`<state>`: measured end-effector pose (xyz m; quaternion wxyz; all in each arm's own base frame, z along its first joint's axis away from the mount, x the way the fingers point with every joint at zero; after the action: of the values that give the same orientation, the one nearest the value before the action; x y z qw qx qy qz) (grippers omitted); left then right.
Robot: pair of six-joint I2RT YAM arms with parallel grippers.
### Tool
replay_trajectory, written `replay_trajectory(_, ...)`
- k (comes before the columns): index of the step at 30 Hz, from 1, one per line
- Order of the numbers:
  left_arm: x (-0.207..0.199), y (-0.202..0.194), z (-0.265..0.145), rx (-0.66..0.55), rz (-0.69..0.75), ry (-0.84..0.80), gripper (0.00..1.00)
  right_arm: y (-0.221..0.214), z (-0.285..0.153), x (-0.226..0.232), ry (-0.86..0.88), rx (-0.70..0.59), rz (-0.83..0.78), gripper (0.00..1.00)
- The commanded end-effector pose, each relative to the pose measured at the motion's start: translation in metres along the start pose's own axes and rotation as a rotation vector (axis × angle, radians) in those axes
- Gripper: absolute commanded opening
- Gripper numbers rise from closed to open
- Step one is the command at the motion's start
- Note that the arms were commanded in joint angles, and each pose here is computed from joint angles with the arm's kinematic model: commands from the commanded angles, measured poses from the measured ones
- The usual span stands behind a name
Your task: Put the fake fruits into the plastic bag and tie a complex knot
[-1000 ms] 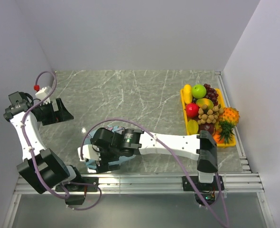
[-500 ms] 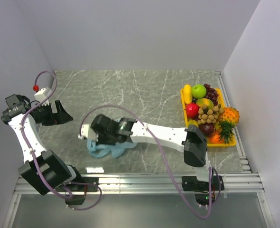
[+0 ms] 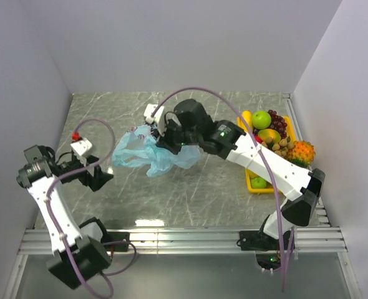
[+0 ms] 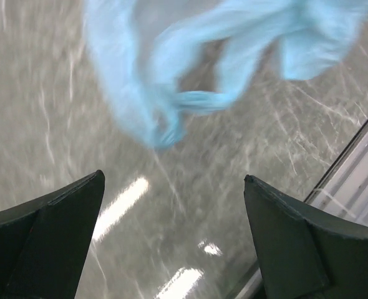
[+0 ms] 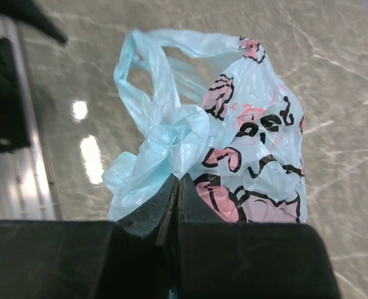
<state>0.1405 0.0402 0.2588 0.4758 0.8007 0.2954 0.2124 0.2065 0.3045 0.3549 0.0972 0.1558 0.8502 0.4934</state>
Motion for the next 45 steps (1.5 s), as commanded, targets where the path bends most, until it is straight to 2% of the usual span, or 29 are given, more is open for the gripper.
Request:
replay_trajectory(1,-0.022,0.018,0.007,-0.163,0.236,-0.081,0.99,0.014,-0.009,-0.011,0.109,-0.057,0.144,0.0)
replay_trajectory(5,-0.026,0.027,0.019,-0.212,0.288,-0.167,0.99,0.015,-0.014,-0.016,0.188,-0.054,0.21,0.0)
replay_trajectory(9,-0.023,0.035,0.027,-0.212,0.303,-0.19,0.99,0.01,-0.014,-0.013,0.237,-0.033,0.226,0.0)
replay_trajectory(17,-0.02,0.043,0.064,-0.139,0.369,-0.237,0.99,0.005,-0.007,-0.011,0.291,-0.013,0.287,0.0)
replay_trajectory(20,-0.026,0.038,0.073,-0.092,0.399,-0.304,0.83,0.007,-0.005,-0.015,0.281,-0.02,0.303,0.0)
replay_trajectory(21,-0.027,0.036,0.075,-0.076,0.395,-0.32,0.71,0.007,-0.005,-0.018,0.271,-0.02,0.313,0.0)
replay_trajectory(22,-0.031,0.034,0.075,-0.058,0.383,-0.345,0.64,0.006,-0.004,-0.022,0.259,-0.022,0.32,0.0)
replay_trajectory(23,-0.03,0.032,0.075,-0.039,0.398,-0.346,0.5,0.005,-0.004,-0.025,0.241,-0.022,0.329,0.0)
replay_trajectory(25,-0.034,0.027,0.071,0.007,0.38,-0.368,0.27,0.001,-0.006,-0.045,0.186,-0.027,0.376,0.0)
replay_trajectory(26,-0.035,0.024,0.069,0.032,0.37,-0.373,0.08,-0.001,-0.008,-0.055,0.163,-0.033,0.397,0.0)
replay_trajectory(27,-0.037,0.021,0.066,0.065,0.367,-0.372,0.01,-0.002,-0.011,-0.063,0.146,-0.039,0.429,0.0)
replay_trajectory(28,-0.04,0.015,0.063,0.089,0.368,-0.384,0.0,-0.007,-0.016,-0.083,0.099,-0.05,0.467,0.0)
replay_trajectory(33,-0.065,-0.022,0.045,0.195,0.446,-0.434,0.0,-0.016,-0.037,-0.126,0.01,-0.091,0.604,0.0)
replay_trajectory(38,-0.07,-0.03,0.042,0.211,0.463,-0.447,0.0,-0.036,-0.044,-0.151,-0.025,-0.09,0.677,0.0)
replay_trajectory(41,-0.065,-0.025,0.047,0.206,0.428,-0.441,0.0,-0.039,-0.043,-0.144,0.054,-0.089,0.641,0.0)
replay_trajectory(43,-0.055,-0.01,0.051,0.167,0.42,-0.394,0.14,-0.036,-0.044,-0.132,0.101,-0.1,0.582,0.0)
replay_trajectory(44,-0.055,-0.002,0.053,0.145,0.341,-0.376,0.15,-0.039,-0.042,-0.127,0.118,-0.094,0.549,0.0)
replay_trajectory(45,-0.049,0.011,0.054,0.118,0.32,-0.355,0.15,-0.038,-0.038,-0.117,0.141,-0.089,0.491,0.0)
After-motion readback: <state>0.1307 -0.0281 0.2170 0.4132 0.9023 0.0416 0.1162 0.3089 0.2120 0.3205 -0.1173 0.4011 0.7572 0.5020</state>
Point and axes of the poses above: each gripper's point midway between its finger pads, its own z axis out along the fingers, its own x axis along the line the jaws close on, y = z × x, the point moved 10 cm from there along -z, back along the fingers, and after that the axes turned 9 degrees about z, right-handed, at the moved point
